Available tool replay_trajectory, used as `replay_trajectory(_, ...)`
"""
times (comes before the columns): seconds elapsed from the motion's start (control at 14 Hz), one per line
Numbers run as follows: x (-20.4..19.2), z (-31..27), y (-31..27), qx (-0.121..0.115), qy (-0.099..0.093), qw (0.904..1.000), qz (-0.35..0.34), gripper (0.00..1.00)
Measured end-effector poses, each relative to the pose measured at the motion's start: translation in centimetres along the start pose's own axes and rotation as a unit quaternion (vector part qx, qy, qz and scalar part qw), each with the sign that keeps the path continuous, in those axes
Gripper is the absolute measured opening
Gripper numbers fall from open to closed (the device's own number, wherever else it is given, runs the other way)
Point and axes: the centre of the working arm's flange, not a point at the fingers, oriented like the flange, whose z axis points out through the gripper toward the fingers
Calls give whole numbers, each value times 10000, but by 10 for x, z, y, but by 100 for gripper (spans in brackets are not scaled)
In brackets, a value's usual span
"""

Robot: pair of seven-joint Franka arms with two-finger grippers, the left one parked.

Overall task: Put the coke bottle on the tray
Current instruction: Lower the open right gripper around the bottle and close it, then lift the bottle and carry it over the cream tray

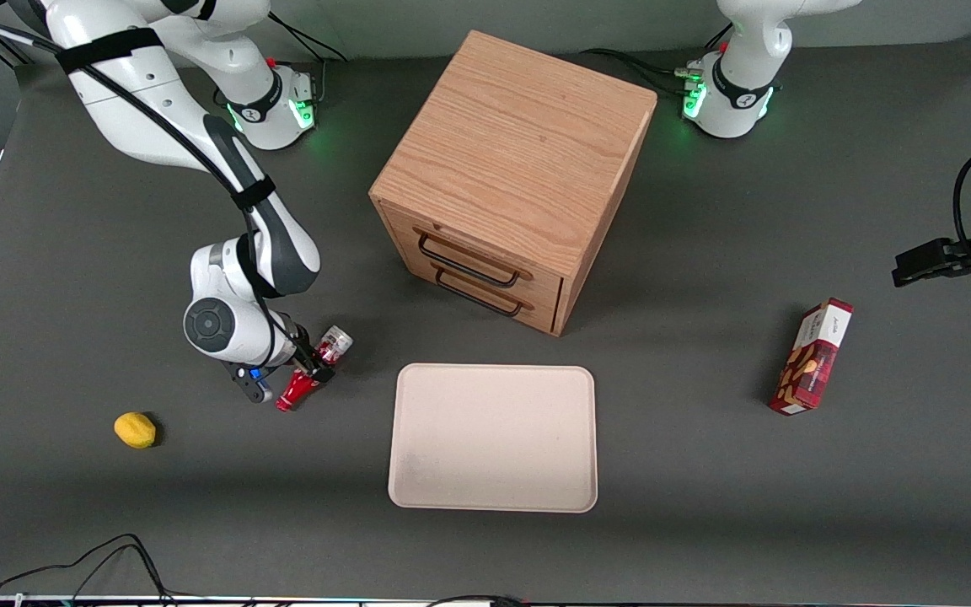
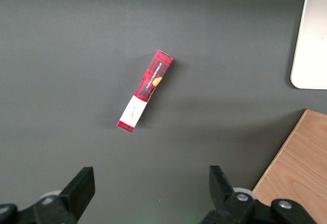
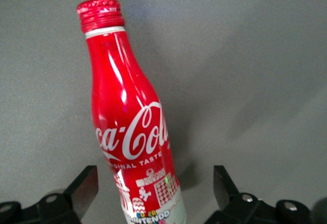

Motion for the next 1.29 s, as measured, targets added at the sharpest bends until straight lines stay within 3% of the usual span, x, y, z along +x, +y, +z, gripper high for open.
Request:
replay_trajectory(0.21,2,11,-1,108,64,9999,10,100)
replay_trajectory(0.43,3,23,-1,75,131,9999,-55,96)
replay_trajectory(0.71,0,23,-4,55,188,9997,-159,55)
replay_trajectory(1.07,1,6,-7,102,255,9992,-274,55)
replay_trajectory(1.29,-2,-55,-7,-15,218,9975,-678,55)
